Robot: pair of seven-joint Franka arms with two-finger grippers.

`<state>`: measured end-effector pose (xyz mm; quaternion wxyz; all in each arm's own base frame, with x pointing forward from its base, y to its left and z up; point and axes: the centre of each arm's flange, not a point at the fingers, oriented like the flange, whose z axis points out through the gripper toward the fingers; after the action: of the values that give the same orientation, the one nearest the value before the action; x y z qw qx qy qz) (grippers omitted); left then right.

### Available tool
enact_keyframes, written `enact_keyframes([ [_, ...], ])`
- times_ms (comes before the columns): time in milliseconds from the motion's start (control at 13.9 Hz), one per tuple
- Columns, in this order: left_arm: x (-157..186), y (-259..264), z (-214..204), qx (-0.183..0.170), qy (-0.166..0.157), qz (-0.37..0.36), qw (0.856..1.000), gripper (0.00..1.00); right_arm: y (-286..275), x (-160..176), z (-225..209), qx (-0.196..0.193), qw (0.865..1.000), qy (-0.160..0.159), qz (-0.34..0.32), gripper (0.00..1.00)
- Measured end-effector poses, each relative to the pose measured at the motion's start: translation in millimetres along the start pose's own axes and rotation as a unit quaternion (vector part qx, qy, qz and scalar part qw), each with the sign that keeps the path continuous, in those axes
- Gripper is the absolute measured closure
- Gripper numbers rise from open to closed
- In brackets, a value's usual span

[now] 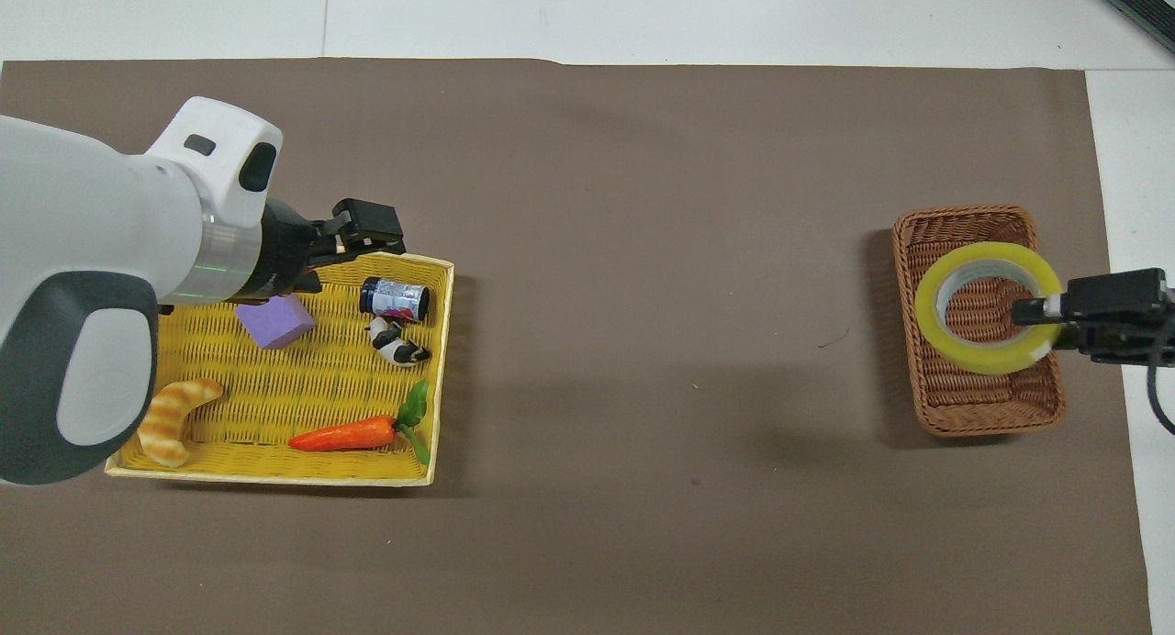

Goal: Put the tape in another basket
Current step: 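Lower the tape into the wicker basket while the left gripper withdraws, then release the tape with the right gripper and lift it away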

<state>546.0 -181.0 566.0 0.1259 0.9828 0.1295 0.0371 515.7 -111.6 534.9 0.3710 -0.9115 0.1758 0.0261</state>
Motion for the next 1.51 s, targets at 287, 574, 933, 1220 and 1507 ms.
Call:
enact_keyframes([
  [287, 36.1, -70.3, -14.2, 0.042, 0.009, 0.077, 0.996, 0.0, 86.3, 60.9, 41.5, 0.001, 1.0, 0.014, 0.016, 0.44],
  [574, 53.6, -121.6, -42.1, 0.095, -0.004, 0.149, 0.984, 0.0, 148.3, 74.7, 44.8, 0.006, 1.0, 0.012, -0.002, 0.44],
  [933, 45.6, -137.1, -92.1, 0.126, -0.056, 0.185, 0.973, 0.0, 213.5, 75.0, 54.0, 0.025, 1.0, 0.007, -0.015, 0.44],
  [1220, 50.3, -141.2, -92.0, 0.127, -0.059, 0.182, 0.973, 0.0, 218.0, 71.1, 66.1, 0.036, 0.999, 0.002, -0.025, 0.44],
  [1507, 52.3, -143.6, -89.4, 0.127, -0.061, 0.179, 0.974, 0.0, 229.2, 68.8, 75.1, 0.034, 0.998, 0.003, -0.05, 0.44],
])
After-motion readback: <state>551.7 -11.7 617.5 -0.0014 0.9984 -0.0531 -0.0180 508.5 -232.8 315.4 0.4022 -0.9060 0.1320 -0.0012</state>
